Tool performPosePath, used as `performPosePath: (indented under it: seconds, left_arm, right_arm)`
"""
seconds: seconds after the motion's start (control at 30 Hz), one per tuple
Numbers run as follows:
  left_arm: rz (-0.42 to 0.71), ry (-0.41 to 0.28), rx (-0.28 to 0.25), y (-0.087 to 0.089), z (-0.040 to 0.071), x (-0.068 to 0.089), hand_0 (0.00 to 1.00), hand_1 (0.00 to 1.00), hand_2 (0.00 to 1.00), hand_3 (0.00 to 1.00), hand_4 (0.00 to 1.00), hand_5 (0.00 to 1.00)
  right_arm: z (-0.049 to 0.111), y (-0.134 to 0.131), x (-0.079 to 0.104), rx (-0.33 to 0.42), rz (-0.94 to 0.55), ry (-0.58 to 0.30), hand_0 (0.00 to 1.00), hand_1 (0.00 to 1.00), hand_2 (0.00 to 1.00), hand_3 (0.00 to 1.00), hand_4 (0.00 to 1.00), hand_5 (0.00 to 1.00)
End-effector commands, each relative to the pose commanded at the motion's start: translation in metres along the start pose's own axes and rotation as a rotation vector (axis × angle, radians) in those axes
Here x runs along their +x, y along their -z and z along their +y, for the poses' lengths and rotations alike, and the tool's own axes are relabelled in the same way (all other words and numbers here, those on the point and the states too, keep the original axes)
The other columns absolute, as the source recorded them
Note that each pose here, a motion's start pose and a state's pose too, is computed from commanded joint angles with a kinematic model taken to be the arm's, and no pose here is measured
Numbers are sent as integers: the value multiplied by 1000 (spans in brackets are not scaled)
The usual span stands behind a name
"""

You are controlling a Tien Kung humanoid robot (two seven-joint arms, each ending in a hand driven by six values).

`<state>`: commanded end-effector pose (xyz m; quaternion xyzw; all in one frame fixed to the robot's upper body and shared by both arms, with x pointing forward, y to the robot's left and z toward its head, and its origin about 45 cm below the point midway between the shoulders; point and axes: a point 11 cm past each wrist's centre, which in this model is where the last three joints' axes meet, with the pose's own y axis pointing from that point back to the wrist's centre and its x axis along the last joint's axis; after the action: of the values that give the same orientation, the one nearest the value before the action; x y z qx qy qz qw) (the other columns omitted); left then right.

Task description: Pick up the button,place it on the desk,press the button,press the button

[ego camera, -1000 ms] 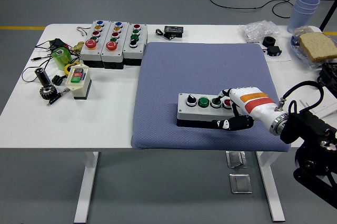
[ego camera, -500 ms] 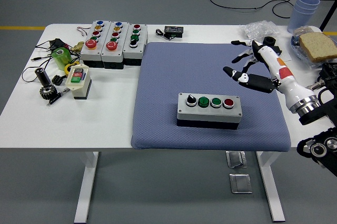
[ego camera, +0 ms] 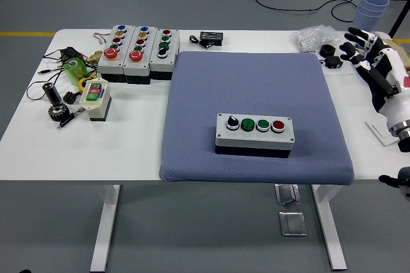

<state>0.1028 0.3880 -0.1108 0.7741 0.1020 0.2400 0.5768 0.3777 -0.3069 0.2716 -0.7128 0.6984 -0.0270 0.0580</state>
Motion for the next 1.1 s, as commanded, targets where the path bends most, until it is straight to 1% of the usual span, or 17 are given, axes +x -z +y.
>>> performPosePath:
  seconds: [0.07,0.1,0.23,0.3,0.47,0.5,0.7,1.1]
  left_arm:
    - [0,1,-1,-1,0,1,651,644,635,546,299,847]
    - [0,1,-1,-1,0,1,651,644,636,546,299,846]
    - [2,1,4,0,0,2,651,644,636,546,299,846]
    - [3,0,6,1,0,2,651,643,636,545,298,845]
    - [3,-1,8,1,0,3,651,643,636,545,298,845]
    - [3,-1,8,1,0,3,651,643,635,546,299,846]
    - [-3,-1,5,1,0,3,651,643,635,546,299,846]
    - [-12,12,6,2,0,-3,651,643,635,546,299,846]
  right_arm:
    - [0,-3,2,-28,-74,-18,715,692,760,730,810,393]
    - [0,-5,3,-43,-117,-27,705,685,751,711,806,381]
    - [0,-10,8,-98,-296,-71,705,685,751,711,806,381]
    - [1,-12,9,-121,-362,-86,703,679,746,705,810,398]
    - [2,-20,10,-187,-547,-125,703,679,746,705,810,398]
    - [2,-21,10,-194,-563,-128,700,678,742,691,791,372]
    - [4,-25,9,-209,-615,-132,696,669,732,683,780,363]
    - [10,-31,12,-227,-684,-156,686,656,723,675,766,344]
